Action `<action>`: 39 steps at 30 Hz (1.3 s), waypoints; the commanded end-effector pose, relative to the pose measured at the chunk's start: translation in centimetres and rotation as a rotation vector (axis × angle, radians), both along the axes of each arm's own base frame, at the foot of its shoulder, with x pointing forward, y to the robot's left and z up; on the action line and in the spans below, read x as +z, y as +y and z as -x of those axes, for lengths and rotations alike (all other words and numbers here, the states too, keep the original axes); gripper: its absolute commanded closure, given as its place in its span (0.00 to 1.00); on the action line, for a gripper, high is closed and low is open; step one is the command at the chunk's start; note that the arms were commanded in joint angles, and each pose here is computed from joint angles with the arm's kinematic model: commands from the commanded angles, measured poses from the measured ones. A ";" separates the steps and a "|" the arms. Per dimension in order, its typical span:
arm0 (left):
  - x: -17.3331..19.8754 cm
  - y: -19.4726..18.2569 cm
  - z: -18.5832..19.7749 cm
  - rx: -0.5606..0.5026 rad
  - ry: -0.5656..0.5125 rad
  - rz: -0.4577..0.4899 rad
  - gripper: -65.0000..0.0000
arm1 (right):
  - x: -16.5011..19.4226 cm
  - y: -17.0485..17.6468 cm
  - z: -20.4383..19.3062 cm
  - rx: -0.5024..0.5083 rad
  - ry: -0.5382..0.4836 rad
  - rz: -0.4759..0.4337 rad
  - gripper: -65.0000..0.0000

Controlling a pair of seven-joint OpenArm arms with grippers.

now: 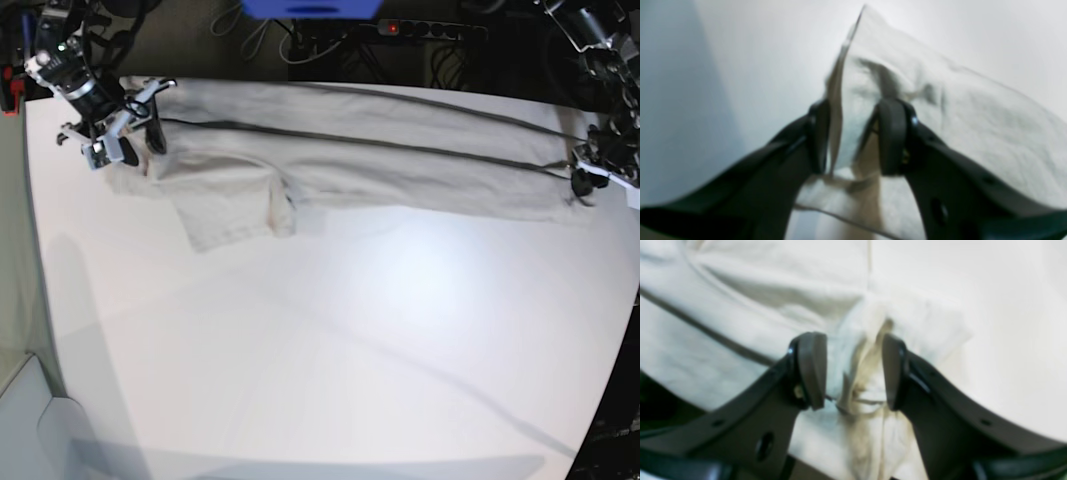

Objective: Layout the t-shirt on the table in an organized manner, then fold the t-shirt properly
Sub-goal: 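Release the right gripper and regrasp the folded shirt end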

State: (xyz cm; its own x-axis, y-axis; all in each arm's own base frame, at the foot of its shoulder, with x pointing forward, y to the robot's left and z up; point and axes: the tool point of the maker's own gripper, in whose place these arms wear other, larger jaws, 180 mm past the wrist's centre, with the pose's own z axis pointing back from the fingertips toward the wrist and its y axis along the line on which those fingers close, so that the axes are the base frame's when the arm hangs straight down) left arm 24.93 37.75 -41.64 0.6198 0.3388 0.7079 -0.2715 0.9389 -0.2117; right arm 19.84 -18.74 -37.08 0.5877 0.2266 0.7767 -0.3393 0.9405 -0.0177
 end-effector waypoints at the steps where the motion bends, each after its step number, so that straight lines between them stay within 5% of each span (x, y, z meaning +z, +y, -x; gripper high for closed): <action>1: 1.8 1.0 -1.0 0.004 -0.054 -0.027 0.64 | 1.3 -0.1 -0.6 0.002 -0.048 -0.001 0.57; 8: 1.9 1.2 -0.9 0.004 -0.054 -0.030 0.64 | 1.3 -3.1 -0.5 -0.049 0.003 0.078 0.57; 18: 1.1 0.7 -0.4 -0.011 0.005 -0.010 0.63 | 3.3 -1.8 -8.5 0.044 0.048 0.196 0.57; 29: 1.1 0.7 -0.4 -0.012 0.008 -0.007 0.63 | -1.2 3.2 -13.5 0.164 0.205 0.106 0.57; 39: 1.1 0.8 -0.4 -0.013 0.011 -0.010 0.63 | -2.1 6.9 -14.2 0.249 0.148 0.032 0.57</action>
